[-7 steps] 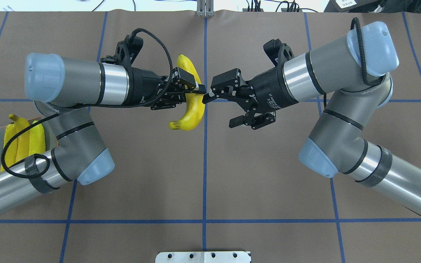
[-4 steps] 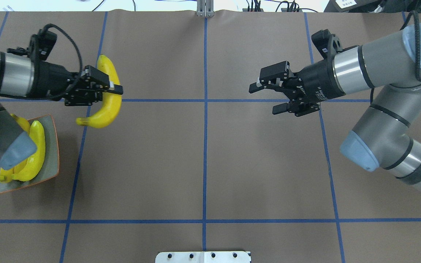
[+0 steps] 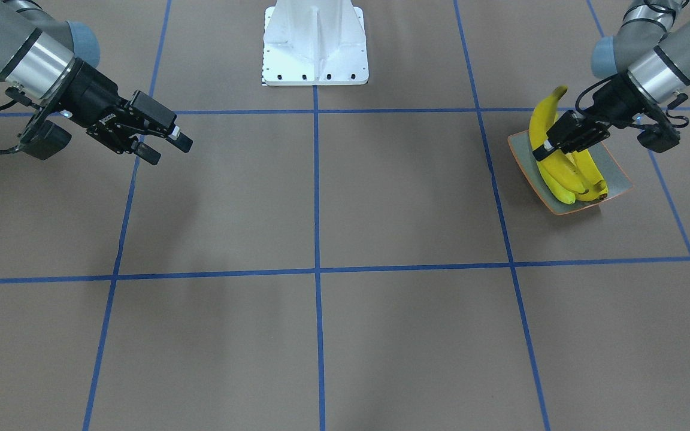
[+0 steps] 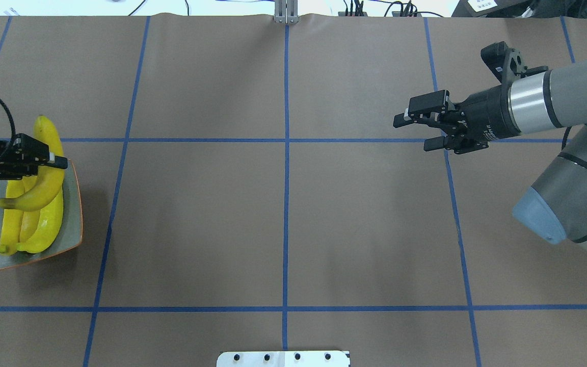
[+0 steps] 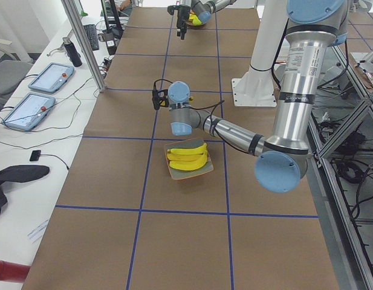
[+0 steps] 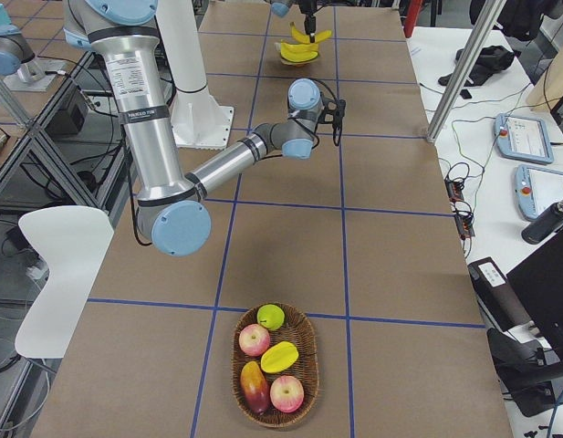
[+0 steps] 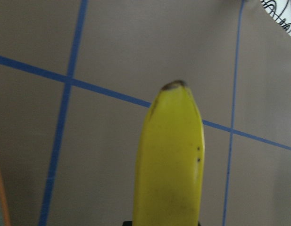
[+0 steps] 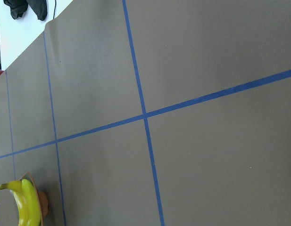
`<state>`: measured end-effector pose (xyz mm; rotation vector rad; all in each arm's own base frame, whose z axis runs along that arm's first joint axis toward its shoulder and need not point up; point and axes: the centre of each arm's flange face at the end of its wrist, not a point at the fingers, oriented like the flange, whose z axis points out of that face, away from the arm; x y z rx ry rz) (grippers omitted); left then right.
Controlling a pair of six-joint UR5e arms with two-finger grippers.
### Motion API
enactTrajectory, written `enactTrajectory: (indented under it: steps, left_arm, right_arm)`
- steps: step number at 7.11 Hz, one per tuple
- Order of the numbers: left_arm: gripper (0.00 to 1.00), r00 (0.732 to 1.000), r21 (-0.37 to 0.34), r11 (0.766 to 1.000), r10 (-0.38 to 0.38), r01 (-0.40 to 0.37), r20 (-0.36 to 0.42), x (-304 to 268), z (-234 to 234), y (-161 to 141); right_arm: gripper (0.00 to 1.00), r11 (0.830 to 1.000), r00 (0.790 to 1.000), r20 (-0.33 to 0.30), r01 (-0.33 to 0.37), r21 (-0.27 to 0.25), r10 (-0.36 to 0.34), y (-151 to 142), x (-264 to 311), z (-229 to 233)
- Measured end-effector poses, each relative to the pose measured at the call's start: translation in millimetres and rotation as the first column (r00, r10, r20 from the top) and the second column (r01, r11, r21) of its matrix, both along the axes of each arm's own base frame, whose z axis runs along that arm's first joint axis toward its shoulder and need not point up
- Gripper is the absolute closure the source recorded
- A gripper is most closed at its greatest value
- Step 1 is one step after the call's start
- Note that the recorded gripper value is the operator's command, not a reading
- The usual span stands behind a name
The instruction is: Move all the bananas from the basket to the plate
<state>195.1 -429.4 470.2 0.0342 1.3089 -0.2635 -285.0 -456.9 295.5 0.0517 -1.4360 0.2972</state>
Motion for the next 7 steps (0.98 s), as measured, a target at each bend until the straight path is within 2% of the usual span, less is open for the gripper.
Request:
enactTrajectory:
  steps: [2,4,6,7]
  left_arm:
    - [1.00,0.994,0.000,1.000,0.002,-0.002,0.112,-27,42,8]
    - [1.00,0.980,0.009,1.000,0.023,-0.026,0.196,-45,71,13]
    - [1.00,0.959,0.042,0.996,0.066,-0.080,0.276,-60,94,17]
    - [1.00,0.946,0.036,0.993,0.092,-0.109,0.310,-61,104,19]
  right_arm:
    - [0.00,1.000,1.000,-0.016,-0.021,0.006,0.021,-1,2,8]
    - [0.00,0.996,0.995,-0.089,-0.032,0.086,0.040,-2,27,43]
    - [0.00,0.981,0.977,-0.206,-0.020,0.193,0.061,14,82,109]
    - [0.00,0.976,0.969,-0.239,-0.016,0.216,0.069,20,105,131]
